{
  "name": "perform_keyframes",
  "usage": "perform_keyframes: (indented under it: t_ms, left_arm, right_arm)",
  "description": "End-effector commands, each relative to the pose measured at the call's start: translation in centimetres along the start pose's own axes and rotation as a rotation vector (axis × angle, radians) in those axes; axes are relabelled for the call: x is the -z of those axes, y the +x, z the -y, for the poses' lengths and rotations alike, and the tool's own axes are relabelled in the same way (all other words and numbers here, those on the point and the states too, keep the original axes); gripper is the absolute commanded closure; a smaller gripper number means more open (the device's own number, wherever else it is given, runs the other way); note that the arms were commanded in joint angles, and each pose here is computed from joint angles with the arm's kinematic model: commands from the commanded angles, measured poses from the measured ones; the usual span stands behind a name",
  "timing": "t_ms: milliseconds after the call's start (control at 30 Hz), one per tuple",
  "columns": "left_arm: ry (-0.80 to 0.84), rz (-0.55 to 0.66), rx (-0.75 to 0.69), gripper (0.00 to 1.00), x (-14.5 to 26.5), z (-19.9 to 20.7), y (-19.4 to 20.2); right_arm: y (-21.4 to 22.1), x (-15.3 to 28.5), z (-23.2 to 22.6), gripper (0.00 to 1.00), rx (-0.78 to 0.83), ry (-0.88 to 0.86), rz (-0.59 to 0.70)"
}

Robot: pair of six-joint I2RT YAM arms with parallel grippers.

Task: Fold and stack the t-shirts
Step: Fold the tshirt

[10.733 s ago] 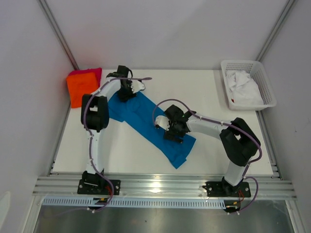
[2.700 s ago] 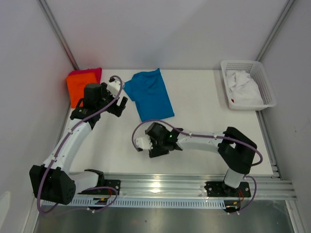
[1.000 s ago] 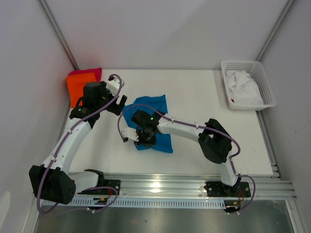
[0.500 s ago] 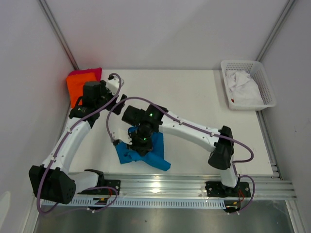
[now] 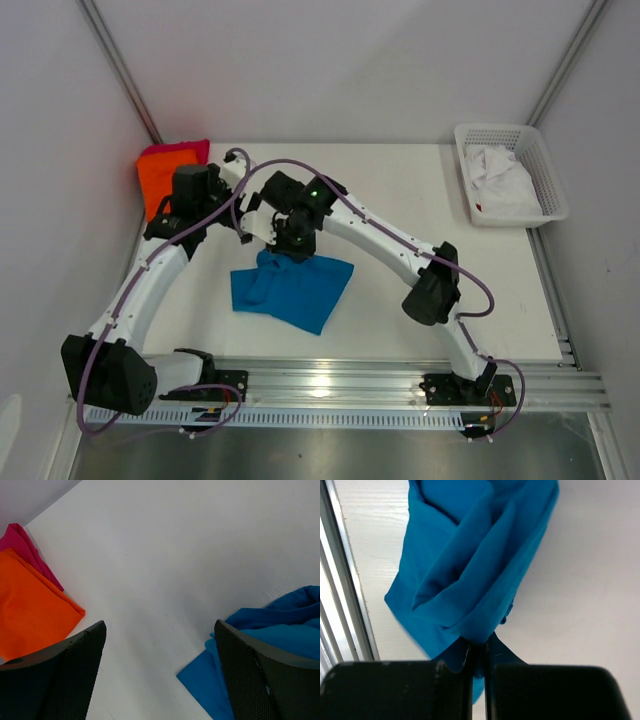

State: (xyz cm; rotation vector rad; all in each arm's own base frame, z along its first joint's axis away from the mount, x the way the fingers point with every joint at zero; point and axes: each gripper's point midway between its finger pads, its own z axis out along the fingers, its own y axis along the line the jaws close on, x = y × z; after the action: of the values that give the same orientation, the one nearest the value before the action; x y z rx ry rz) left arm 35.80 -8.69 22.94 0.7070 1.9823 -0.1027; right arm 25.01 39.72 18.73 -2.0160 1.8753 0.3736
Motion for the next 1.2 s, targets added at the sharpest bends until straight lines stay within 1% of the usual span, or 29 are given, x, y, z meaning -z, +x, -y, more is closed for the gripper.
perform_keyframes:
  t_ms: [0, 133, 200, 333, 467, 600, 767, 967, 1100, 1167]
  left_arm:
    - [0.001, 0.034, -0.026, 0.09, 0.1, -0.2, -1.4]
    - [0.007, 0.030, -0.020, 0.09, -0.2, -0.1, -1.3]
    - [0.012, 0.032, -0.019, 0.09, -0.3, -0.1, -1.5]
    - [0.017, 0.032, -0.014, 0.09, -0.3, -0.1, -1.6]
    - [0.012, 0.029, -0.018, 0.09, -0.4, -0.2, -1.6]
    - [0.009, 0.016, -0.023, 0.09, -0.6, -0.3, -1.2]
    - [0.026, 0.015, -0.017, 0.09, -0.7, 0.0, -1.3]
    - [0.043, 0.002, -0.011, 0.09, -1.0, 0.3, -1.0]
    - [0.040, -0.002, -0.017, 0.09, -1.0, 0.2, -0.8]
    - [0.044, -0.008, -0.013, 0.09, -1.2, 0.4, -0.4]
  right_arm:
    - [-0.5, 1.1, -0.8, 1.00, 0.036, -0.008, 0.002]
    - [-1.5, 0.9, -2.5, 1.00, 0.020, -0.075, 0.034]
    - [-1.6, 0.5, -3.6, 1.00, 0.032, -0.105, 0.028]
    - [-1.8, -0.4, -4.3, 1.00, 0.033, -0.138, 0.022]
    - [-2.1, 0.2, -5.1, 1.00, 0.029, -0.167, 0.031]
    - [-2.1, 1.4, -7.3, 1.00, 0.001, -0.260, 0.041]
    - [-1.8, 1.8, -12.2, 1.00, -0.020, -0.449, 0.057]
    - [-1.4, 1.4, -18.3, 1.00, -0.065, -0.721, 0.060]
    - [-1.4, 1.7, -21.3, 1.00, -0.066, -0.819, 0.051]
    - [-1.5, 1.9, -22.0, 1.00, -0.074, -0.845, 0.054]
